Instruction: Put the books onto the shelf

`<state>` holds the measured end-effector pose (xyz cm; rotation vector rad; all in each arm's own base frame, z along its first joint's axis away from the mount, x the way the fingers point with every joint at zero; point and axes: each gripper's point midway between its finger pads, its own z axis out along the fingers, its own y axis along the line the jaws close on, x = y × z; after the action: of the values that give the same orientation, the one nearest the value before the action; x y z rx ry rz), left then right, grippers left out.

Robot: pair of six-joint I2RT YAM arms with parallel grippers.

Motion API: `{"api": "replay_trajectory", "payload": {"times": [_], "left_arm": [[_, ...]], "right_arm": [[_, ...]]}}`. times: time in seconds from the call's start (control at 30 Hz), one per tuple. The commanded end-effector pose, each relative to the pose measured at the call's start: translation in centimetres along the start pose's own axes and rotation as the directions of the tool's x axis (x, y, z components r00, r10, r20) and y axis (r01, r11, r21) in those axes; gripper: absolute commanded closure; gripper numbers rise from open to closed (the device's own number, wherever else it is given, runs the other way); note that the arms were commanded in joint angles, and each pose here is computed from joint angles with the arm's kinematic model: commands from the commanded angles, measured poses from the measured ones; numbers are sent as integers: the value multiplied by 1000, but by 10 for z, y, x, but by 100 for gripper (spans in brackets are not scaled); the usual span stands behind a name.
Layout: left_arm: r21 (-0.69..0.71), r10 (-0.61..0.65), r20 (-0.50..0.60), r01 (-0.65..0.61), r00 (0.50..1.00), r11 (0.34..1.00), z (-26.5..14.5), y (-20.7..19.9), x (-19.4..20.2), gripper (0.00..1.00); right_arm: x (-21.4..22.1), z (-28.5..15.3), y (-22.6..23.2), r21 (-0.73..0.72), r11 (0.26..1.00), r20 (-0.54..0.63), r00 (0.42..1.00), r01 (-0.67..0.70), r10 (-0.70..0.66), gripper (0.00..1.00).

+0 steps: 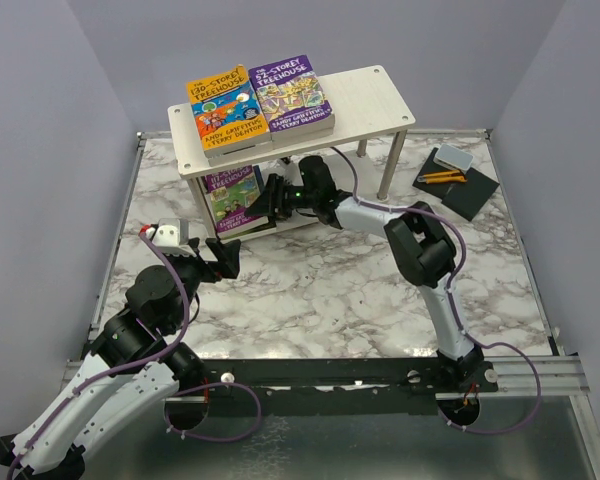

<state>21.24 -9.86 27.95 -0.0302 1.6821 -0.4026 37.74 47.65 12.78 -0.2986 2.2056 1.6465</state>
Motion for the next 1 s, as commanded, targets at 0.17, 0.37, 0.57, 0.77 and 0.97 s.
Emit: {"api": "replay_trajectory", "payload": {"times": [0.17, 0.37, 0.57, 0.77, 0.97], "left_arm": [[-21, 9, 11, -9, 1000, 1000, -1, 6, -2, 1], [-20, 10, 11, -10, 1000, 1000, -1, 5, -2, 1], [-20, 7, 14, -7, 1000, 1000, -1, 6, -3, 1], [-18, 7, 13, -7, 1000, 1000, -1, 5, -2, 1], [-19, 8, 13, -8, 1000, 1000, -2, 6, -2, 1]], "right_arm": [[-8, -17, -2, 198, 977, 52, 995, 73, -85, 40], [-16, -29, -7, 284, 957, 105, 989, 67, -101, 35], [-27, -43, -16, 367, 929, 183, 975, 48, -123, 34], [-46, -52, -8, 379, 924, 285, 945, 41, -159, 37], [-63, -48, 4, 354, 933, 329, 926, 62, -186, 49]]}}
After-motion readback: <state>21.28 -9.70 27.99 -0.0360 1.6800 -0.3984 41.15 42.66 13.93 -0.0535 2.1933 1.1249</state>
